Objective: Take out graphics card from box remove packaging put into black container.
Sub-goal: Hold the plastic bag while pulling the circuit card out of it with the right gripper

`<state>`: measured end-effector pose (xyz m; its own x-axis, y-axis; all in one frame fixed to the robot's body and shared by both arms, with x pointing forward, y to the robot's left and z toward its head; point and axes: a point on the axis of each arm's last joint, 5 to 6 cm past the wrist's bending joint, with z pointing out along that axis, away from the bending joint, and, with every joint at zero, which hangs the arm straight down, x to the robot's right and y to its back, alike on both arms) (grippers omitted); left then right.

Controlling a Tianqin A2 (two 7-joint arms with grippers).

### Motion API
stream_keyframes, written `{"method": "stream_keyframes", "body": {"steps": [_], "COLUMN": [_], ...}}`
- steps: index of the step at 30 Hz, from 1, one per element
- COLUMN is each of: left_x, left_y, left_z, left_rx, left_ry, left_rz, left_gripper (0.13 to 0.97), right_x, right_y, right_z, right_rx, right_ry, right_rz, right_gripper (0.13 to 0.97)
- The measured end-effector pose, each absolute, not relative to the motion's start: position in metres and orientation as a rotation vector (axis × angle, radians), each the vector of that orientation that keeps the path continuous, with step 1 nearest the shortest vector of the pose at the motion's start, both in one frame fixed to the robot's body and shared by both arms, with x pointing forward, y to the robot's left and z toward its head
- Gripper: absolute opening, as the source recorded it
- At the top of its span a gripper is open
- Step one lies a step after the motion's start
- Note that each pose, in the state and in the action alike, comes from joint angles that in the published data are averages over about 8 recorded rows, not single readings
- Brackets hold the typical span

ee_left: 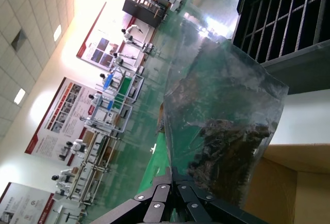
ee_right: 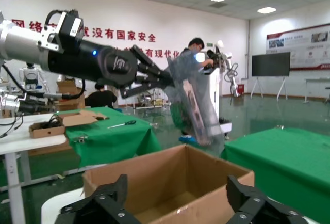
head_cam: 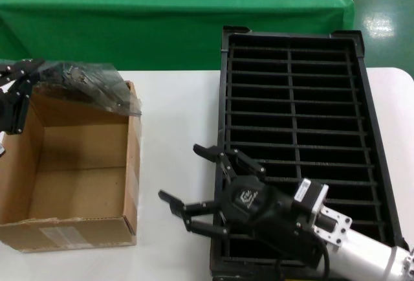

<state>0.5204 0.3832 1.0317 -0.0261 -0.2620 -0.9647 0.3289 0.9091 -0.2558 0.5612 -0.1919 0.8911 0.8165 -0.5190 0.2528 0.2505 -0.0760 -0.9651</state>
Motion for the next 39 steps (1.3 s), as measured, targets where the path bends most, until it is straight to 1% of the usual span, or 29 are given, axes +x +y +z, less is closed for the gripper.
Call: {"method": "stream_keyframes", "body": {"steps": [5,6,14,18,26,34,39], "left_x": [0.520,0.520,0.520,0.520,0.520,0.520,0.520], "left_y": [0.383,0.383,0.383,0.383,0.383,0.383,0.383], "left_z": [1.032,1.032,1.032,1.032,1.032,1.032,1.032], "left_rx": [0.054,0.054,0.054,0.054,0.055,0.055,0.055], "left_ry": [1.526,1.526,1.526,1.526,1.526,1.526,1.526], "left_rz": [-0.472,-0.472,-0.472,-0.472,-0.472,-0.472,-0.472], "left_gripper": [0.139,0.139,0.139,0.139,0.139,0.139,0.139], "right_x": [0.567,0.567,0.571,0.574,0.576,0.578,0.586], "right_y": [-0.184,-0.182,-0.170,-0.166,-0.164,-0.162,-0.149], "right_z": [0.902,0.904,0.915,0.918,0.920,0.919,0.919], "right_rx": [-1.493,-1.486,-1.432,-1.407,-1.392,-1.394,-1.396], "right_ry": [0.207,0.206,0.207,0.215,0.223,0.221,0.189], "right_rz": [-0.666,-0.671,-0.714,-0.736,-0.752,-0.748,-0.737], "right_gripper": [0.617,0.617,0.401,0.401,0.253,0.283,0.305]}}
